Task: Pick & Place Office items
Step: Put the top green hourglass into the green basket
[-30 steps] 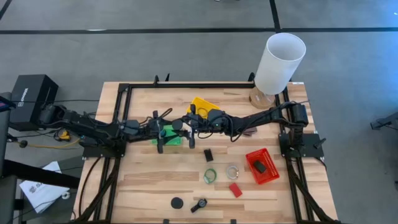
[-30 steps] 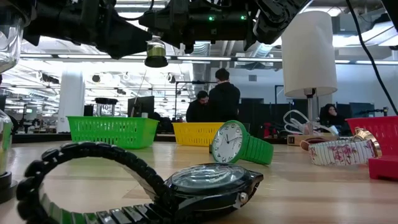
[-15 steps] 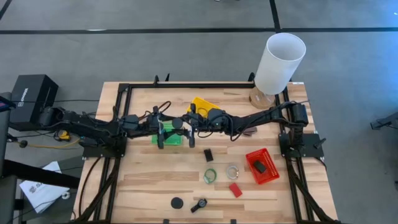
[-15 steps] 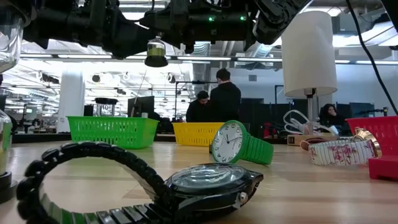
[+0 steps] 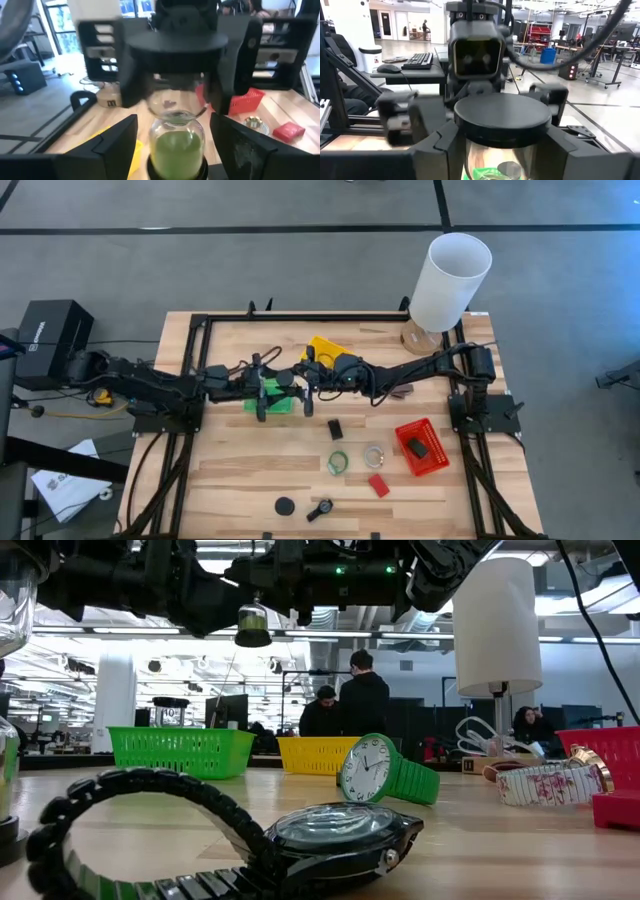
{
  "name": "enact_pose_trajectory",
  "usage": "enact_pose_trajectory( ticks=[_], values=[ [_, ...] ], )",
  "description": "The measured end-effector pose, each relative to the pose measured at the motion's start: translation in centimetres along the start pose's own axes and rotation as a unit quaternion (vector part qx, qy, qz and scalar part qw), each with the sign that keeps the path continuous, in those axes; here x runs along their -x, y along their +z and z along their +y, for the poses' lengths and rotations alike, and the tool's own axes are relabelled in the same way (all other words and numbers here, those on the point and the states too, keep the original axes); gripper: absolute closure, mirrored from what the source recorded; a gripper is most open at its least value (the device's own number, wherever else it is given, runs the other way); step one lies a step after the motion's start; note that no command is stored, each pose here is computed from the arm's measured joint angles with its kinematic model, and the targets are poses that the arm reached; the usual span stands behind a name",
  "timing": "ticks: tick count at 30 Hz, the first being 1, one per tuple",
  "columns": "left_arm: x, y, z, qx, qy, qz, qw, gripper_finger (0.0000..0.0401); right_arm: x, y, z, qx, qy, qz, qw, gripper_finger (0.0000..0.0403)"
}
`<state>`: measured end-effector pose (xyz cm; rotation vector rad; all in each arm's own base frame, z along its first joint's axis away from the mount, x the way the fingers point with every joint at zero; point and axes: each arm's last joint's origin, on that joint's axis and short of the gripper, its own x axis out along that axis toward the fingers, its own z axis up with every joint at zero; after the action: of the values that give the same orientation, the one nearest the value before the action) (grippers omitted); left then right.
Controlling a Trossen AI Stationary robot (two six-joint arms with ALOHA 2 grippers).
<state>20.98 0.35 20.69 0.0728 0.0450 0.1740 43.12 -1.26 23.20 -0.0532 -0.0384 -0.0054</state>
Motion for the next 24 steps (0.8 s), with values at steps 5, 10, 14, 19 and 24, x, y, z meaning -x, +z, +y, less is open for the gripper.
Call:
enact_pose_trajectory(
  ticks=[5,10,14,19,24],
  values=[
    [-2.1,-0.1,-0.4,-0.007,-0.002,0.023,1.000,0.0172,0.0,0.0,0.0,0.000,0.000,-0.001,1.000,0.0225],
    [-3.0,0.1,-0.6,-0.031,-0.002,0.026,0.999,0.0170,0.0,-0.1,0.1,0.000,0.001,0.004,1.000,0.0237],
    [-2.5,0.5,-0.6,-0.027,-0.004,0.015,1.000,0.0170,0.0,0.0,0.1,0.000,0.000,0.003,1.000,0.0239],
    [-1.5,1.2,-0.4,-0.024,-0.003,0.000,1.000,0.0169,0.0,0.1,0.0,0.000,0.000,0.003,1.000,0.0212],
    [-1.3,1.2,-0.3,-0.025,-0.004,0.005,1.000,0.0173,0.0,0.1,0.0,0.000,0.000,-0.001,1.000,0.0218]
  ],
)
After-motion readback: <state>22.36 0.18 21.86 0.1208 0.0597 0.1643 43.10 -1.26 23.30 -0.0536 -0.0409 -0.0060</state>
